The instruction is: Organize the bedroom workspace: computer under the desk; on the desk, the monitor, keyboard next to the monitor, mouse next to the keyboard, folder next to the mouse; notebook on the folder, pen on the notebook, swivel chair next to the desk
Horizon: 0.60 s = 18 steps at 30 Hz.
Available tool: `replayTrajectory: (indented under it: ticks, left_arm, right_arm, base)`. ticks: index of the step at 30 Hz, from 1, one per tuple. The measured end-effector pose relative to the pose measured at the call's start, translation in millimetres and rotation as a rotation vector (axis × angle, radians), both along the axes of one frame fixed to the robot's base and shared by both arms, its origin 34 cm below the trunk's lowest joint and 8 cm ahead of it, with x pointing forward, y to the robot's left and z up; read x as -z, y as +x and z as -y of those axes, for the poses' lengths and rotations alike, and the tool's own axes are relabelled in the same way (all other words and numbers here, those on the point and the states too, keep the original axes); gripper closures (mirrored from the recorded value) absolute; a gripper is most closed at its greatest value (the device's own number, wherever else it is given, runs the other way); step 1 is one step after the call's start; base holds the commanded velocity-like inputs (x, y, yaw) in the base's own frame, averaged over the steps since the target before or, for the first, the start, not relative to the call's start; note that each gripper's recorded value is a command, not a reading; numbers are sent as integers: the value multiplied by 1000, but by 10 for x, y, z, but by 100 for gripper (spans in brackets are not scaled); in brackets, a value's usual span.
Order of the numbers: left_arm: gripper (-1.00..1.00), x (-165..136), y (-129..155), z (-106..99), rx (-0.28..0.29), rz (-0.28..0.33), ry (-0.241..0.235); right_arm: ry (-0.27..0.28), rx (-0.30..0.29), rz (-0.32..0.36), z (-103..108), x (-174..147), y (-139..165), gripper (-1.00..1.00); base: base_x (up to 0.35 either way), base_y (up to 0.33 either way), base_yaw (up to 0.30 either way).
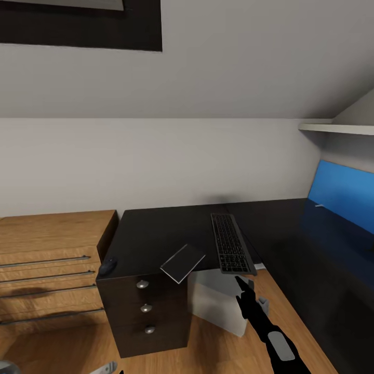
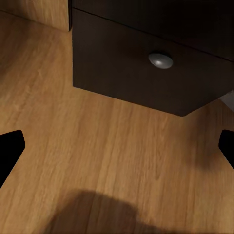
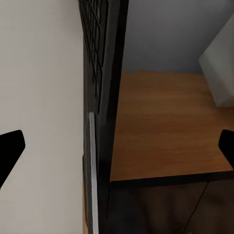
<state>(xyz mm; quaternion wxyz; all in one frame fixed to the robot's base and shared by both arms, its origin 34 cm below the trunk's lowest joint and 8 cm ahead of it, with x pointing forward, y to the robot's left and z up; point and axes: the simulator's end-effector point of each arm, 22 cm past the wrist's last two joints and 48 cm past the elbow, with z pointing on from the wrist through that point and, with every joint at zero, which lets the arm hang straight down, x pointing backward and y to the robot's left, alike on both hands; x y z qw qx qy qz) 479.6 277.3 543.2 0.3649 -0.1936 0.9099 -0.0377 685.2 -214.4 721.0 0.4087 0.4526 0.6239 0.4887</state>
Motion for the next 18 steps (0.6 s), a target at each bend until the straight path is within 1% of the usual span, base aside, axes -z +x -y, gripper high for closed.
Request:
replayTrajectory:
  ticks: [7, 13, 18]
  left_arm:
    - [-100, 1, -2, 26, 9, -1, 0]
    - [-100, 4, -2, 21, 9, -1, 1]
    - [-100, 5, -4, 23, 9, -2, 0]
  right_arm:
    - [0, 0, 4, 4, -12, 0, -100]
    - [9, -3, 40, -4, -97, 18, -100]
    - [9, -3, 46, -3, -110, 21, -100]
  base:
    - [147, 0, 0]
    - [26, 0, 0]
    - [10, 0, 0]
